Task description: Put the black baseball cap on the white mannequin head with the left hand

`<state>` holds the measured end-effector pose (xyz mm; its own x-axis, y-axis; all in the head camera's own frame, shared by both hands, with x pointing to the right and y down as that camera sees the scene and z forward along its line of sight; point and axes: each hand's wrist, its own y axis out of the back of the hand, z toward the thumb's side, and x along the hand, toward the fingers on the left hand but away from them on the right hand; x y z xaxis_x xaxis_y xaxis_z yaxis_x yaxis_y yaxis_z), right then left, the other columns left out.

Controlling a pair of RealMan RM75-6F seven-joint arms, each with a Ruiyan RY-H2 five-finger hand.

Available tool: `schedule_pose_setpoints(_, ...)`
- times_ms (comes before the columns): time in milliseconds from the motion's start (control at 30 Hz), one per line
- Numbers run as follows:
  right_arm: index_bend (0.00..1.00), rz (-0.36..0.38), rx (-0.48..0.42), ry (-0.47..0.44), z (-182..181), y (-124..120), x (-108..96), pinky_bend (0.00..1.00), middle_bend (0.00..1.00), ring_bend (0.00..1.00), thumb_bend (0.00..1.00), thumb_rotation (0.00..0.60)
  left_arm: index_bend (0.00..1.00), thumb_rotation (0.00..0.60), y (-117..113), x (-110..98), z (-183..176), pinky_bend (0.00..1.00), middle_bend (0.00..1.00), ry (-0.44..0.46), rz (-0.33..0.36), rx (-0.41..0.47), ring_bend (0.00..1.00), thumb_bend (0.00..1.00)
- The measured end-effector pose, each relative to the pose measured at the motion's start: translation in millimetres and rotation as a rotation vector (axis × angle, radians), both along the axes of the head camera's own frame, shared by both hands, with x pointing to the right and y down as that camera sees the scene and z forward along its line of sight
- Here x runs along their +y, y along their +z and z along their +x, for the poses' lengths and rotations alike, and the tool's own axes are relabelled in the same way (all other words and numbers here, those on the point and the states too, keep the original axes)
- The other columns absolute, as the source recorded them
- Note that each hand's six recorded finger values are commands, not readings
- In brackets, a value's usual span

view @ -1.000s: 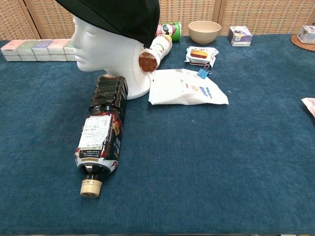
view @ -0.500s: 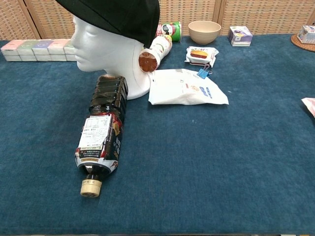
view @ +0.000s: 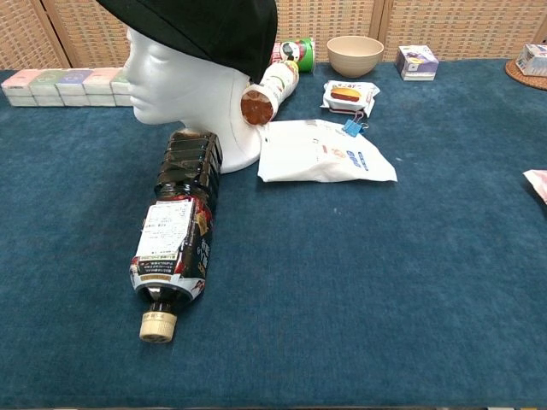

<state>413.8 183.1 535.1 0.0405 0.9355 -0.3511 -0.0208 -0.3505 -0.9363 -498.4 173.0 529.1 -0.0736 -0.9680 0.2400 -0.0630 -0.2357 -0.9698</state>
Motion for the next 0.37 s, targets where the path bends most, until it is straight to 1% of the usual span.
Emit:
schedule_pose_setpoints(200,0.35,-0.005,0.001,-0.006,-1.9,0.5,0.5,0.41,0.4,0.42,0.15,0.6,0.64,0.6,6.6,10.8,-7.2,0.55,0.49,-0.051,-0.101,-0.023,0.39,0.37)
schedule_pose_setpoints(367,0.35,-0.004,-0.001,-0.008,-3.4,0.9,0.6,0.41,0.4,0.42,0.15,0.6,0.64,0.6,4.3,11.1,-5.3,0.54,0.49,-0.045,-0.142,-0.051,0.39,0.37)
